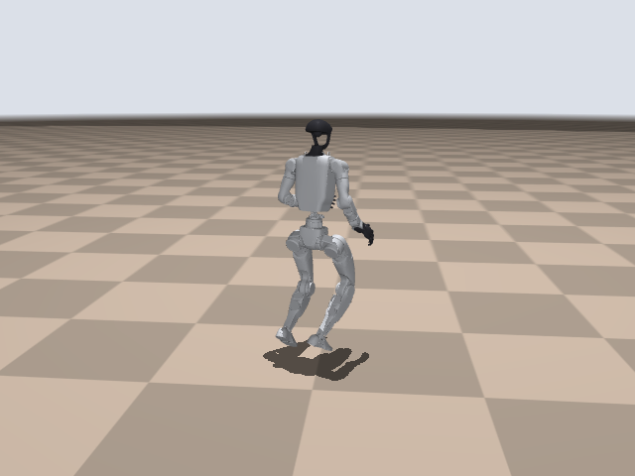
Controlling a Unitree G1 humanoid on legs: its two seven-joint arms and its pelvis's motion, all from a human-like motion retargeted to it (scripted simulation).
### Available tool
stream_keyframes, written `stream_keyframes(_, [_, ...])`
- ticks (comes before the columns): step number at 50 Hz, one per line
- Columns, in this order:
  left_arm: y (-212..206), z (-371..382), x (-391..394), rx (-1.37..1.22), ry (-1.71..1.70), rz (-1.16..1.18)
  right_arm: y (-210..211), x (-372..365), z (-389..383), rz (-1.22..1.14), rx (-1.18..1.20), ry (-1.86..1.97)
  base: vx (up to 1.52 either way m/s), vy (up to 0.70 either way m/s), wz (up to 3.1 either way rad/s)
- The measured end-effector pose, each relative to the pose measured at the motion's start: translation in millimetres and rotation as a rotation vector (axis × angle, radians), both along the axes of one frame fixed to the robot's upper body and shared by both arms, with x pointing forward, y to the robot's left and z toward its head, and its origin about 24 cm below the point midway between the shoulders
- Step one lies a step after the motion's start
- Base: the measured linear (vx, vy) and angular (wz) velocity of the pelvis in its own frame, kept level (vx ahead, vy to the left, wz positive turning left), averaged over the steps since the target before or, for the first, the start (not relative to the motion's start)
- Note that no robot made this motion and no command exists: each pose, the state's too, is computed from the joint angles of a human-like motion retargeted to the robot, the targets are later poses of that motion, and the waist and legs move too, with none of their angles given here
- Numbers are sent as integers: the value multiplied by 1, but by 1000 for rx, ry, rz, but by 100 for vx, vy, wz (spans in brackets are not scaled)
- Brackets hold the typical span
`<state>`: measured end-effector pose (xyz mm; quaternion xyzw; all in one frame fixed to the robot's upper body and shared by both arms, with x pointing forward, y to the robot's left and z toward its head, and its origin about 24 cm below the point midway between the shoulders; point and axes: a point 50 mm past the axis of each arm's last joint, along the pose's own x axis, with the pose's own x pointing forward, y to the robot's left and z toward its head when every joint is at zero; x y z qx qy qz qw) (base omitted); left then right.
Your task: Run
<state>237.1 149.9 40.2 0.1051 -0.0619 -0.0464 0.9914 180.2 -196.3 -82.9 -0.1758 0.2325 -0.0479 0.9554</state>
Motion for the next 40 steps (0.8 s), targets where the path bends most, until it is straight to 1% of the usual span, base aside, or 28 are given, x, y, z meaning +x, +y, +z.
stream_keyframes(3, [3, -17, -14, 9, 98, -22, -2, 39, 42, 25, -57, -224, 4, -8, -99])
stream_keyframes(7, [23, -34, -29, 59, 193, 22, -6, 87, 111, 32, -142, -529, 9, -7, -103])
stream_keyframes(10, [34, -35, -39, 68, 212, 36, 1, 95, 135, 22, -93, -639, 17, -1, -76])
stream_keyframes(15, [31, -20, -43, 37, 150, -17, 19, 62, 91, 103, 2, -458, 19, 7, -53])
stream_keyframes(19, [17, 9, -23, -1, -6, -35, 23, 23, 39, 168, -18, -211, 10, 10, -26])
stream_keyframes(23, [9, 64, 5, 31, -274, -19, 13, -18, 2, 189, -63, 9, 4, 9, -19])
stream_keyframes(26, [7, 114, 24, 82, -500, 30, 0, -35, -8, 183, -118, 91, 0, 7, -31])
stream_keyframes(28, [5, 132, 29, 76, -578, 56, -7, -42, -10, 171, -132, 120, 2, 2, -55])
stream_keyframes(30, [2, 127, 29, 54, -557, 49, -9, -45, -13, 153, -115, 136, 5, -3, -74])
stream_keyframes(34, [-13, 63, 14, 31, -290, -71, 3, -33, -17, 140, -54, 135, 0, -8, -82])
stream_keyframes(37, [-19, 14, -8, 73, -65, -183, 16, -4, -6, 169, -47, 47, -5, -6, -87])
stream_keyframes(40, [-8, -10, -25, 113, 71, -212, 21, 38, 27, 201, -70, -130, -1, -3, -72])
